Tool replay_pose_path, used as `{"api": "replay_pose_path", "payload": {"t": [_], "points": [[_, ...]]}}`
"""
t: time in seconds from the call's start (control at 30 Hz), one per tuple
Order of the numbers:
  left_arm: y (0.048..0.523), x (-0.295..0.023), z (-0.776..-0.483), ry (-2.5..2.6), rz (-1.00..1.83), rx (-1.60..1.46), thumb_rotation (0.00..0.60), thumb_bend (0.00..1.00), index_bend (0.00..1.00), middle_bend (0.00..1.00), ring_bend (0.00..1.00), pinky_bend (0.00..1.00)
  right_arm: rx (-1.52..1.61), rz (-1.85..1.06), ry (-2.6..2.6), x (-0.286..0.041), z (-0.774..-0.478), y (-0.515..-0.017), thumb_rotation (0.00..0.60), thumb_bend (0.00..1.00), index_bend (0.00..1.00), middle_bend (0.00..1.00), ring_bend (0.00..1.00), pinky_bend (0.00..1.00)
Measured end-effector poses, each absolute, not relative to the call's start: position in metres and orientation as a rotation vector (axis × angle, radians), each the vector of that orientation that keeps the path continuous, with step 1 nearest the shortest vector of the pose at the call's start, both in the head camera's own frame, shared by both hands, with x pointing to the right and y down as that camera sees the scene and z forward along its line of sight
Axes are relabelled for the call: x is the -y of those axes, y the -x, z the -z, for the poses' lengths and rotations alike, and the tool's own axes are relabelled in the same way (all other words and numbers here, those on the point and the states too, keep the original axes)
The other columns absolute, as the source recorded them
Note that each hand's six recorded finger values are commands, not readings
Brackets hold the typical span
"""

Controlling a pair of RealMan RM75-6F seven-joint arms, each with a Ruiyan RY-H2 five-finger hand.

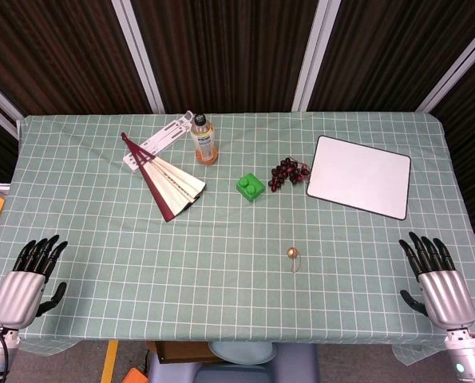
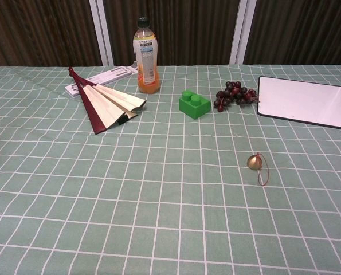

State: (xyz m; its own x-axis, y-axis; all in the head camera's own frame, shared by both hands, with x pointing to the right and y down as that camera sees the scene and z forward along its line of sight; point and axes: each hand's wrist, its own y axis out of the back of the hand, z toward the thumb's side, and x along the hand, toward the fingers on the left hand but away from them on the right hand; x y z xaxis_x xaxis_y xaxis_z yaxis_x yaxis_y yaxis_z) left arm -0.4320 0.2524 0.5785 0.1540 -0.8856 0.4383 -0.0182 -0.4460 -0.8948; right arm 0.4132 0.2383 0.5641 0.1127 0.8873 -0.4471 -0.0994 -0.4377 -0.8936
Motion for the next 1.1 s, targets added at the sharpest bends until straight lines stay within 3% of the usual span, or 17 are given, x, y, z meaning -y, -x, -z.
{"api": "replay_pose_path", "payload": {"t": [0.13,0.23,0.37,0.5,0.6,0.8,1.1], "points": [[0.433,-0.252,-0.578,1.651,1.392,-0.888,0.600,0.42,0.02,0.00,0.00,0.08,0.787,-1.426,1.572,-0.233,-0.573,-0.401,0.600,0.30,0.01,0.00,0.00,0.00],[0.434,-0.251,-0.577,1.660,1.388,-0.893,0.600,0.42,0.02,0.00,0.00,0.08,0.741,-1.393,1.612,-0.223,-0.587,-0.384,0.600,0.30,0.07,0.00,0.00,0.00],[0.434,-0.251,-0.575,1.673,1.377,-0.900,0.600,0.42,0.02,0.00,0.00,0.08,0.652,-1.334,1.679,-0.203,-0.616,-0.349,0.600,0.31,0.23,0.00,0.00,0.00],[0.434,-0.252,-0.574,1.693,1.369,-0.905,0.600,0.42,0.02,0.00,0.00,0.08,0.575,-1.262,1.776,-0.183,-0.651,-0.296,0.600,0.39,0.44,0.04,0.00,0.00],[0.435,-0.252,-0.572,1.696,1.367,-0.906,0.600,0.42,0.02,0.00,0.00,0.08,0.551,-1.203,1.797,-0.170,-0.670,-0.262,0.600,0.41,0.53,0.06,0.00,0.00],[0.439,-0.252,-0.571,1.693,1.380,-0.914,0.600,0.42,0.02,0.00,0.00,0.08,0.517,-1.188,1.772,-0.156,-0.696,-0.233,0.600,0.41,0.58,0.08,0.00,0.00],[0.440,-0.252,-0.570,1.691,1.381,-0.916,0.600,0.42,0.02,0.00,0.00,0.08,0.478,-1.217,1.777,-0.156,-0.714,-0.227,0.600,0.43,0.63,0.10,0.00,0.00]]}}
